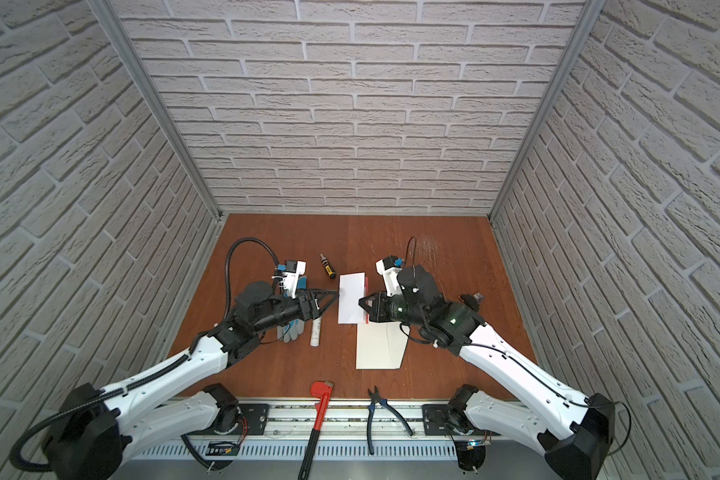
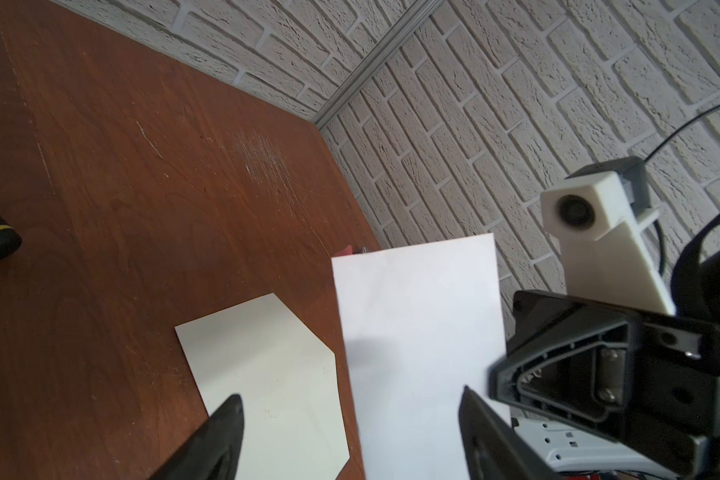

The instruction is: Place the letter into the envelope and seal it

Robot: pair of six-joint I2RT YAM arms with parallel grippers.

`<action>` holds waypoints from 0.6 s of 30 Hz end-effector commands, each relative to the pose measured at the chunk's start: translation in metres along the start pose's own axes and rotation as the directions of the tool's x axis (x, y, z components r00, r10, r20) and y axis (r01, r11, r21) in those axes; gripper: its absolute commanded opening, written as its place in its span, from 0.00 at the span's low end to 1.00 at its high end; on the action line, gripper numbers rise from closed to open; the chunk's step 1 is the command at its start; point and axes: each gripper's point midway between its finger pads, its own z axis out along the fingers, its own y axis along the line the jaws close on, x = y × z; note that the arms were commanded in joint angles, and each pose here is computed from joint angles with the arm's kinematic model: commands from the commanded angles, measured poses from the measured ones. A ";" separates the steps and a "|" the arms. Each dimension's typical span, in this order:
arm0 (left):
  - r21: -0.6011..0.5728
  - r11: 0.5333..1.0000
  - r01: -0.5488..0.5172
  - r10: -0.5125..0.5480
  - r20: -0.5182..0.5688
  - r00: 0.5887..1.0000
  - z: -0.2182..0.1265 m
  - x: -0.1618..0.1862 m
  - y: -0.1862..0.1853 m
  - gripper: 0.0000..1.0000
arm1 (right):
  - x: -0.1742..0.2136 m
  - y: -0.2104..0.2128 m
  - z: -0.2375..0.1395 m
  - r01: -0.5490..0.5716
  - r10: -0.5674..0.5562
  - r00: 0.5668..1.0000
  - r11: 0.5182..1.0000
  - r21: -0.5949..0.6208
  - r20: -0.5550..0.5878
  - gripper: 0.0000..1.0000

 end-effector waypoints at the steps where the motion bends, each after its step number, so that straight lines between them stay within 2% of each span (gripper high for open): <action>1: 0.143 0.989 -0.043 0.031 0.084 0.996 0.004 -0.029 -0.034 0.79 | -0.012 0.021 -0.001 0.042 -0.040 0.999 0.996 -0.075 0.034 0.06; 8: 0.246 0.969 0.000 -0.023 0.089 0.996 0.013 -0.032 -0.044 0.77 | -0.009 0.022 0.002 0.037 -0.034 0.999 0.995 -0.098 0.031 0.06; 10: 0.298 0.954 -0.008 -0.016 0.079 0.997 0.014 -0.030 -0.054 0.73 | -0.009 0.021 0.001 0.043 -0.039 0.999 0.995 -0.095 0.035 0.06; 15: 0.331 0.944 -0.010 -0.017 0.078 0.997 0.014 -0.032 -0.061 0.65 | -0.010 0.010 0.003 0.046 -0.044 0.998 0.998 -0.050 0.042 0.06; 18: 0.333 0.943 -0.012 -0.011 0.066 0.998 0.015 -0.033 -0.063 0.55 | -0.010 0.004 0.005 0.039 -0.038 0.999 0.999 -0.030 0.038 0.06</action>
